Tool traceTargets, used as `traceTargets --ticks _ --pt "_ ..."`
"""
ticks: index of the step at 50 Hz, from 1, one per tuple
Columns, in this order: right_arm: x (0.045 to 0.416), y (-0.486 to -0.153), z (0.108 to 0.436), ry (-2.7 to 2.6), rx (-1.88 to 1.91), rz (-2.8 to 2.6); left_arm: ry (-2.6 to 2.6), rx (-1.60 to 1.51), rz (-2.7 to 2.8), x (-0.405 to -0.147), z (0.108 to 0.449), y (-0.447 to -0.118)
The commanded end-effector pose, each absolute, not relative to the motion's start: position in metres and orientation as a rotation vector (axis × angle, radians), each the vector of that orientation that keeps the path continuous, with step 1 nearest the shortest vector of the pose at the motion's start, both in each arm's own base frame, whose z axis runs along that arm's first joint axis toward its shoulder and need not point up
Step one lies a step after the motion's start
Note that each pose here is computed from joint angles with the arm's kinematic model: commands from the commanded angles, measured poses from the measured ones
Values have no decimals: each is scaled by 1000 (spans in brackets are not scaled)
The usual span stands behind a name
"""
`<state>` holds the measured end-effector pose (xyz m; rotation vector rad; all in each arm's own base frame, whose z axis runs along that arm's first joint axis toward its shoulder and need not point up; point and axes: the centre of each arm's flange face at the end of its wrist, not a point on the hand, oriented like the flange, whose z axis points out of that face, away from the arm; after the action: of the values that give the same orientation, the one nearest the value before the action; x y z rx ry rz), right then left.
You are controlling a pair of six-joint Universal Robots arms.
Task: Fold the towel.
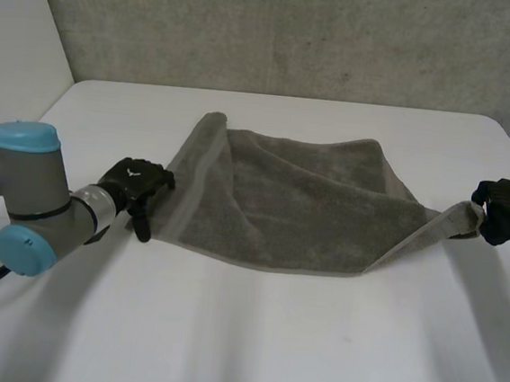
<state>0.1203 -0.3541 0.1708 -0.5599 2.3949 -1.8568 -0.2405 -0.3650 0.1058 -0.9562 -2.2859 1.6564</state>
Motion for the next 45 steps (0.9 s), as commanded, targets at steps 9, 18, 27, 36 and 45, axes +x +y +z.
traceTargets --ticks 9,18,27,36,45 --pt "120 -355 168 2401 -557 -1849 -2250 -966 1700 -248 106 -376" --pt "120 -355 167 2400 -560 -1849 -2225 -968 1733 -251 108 -381" --pt "120 -355 166 2402 -562 -1848 -2203 -975 1746 -256 109 -379" --pt "120 -355 164 2407 -557 -1839 -2207 -972 1734 -256 106 -377" --pt "121 -354 163 2407 -559 -1832 -2204 -981 1722 -258 103 -373"
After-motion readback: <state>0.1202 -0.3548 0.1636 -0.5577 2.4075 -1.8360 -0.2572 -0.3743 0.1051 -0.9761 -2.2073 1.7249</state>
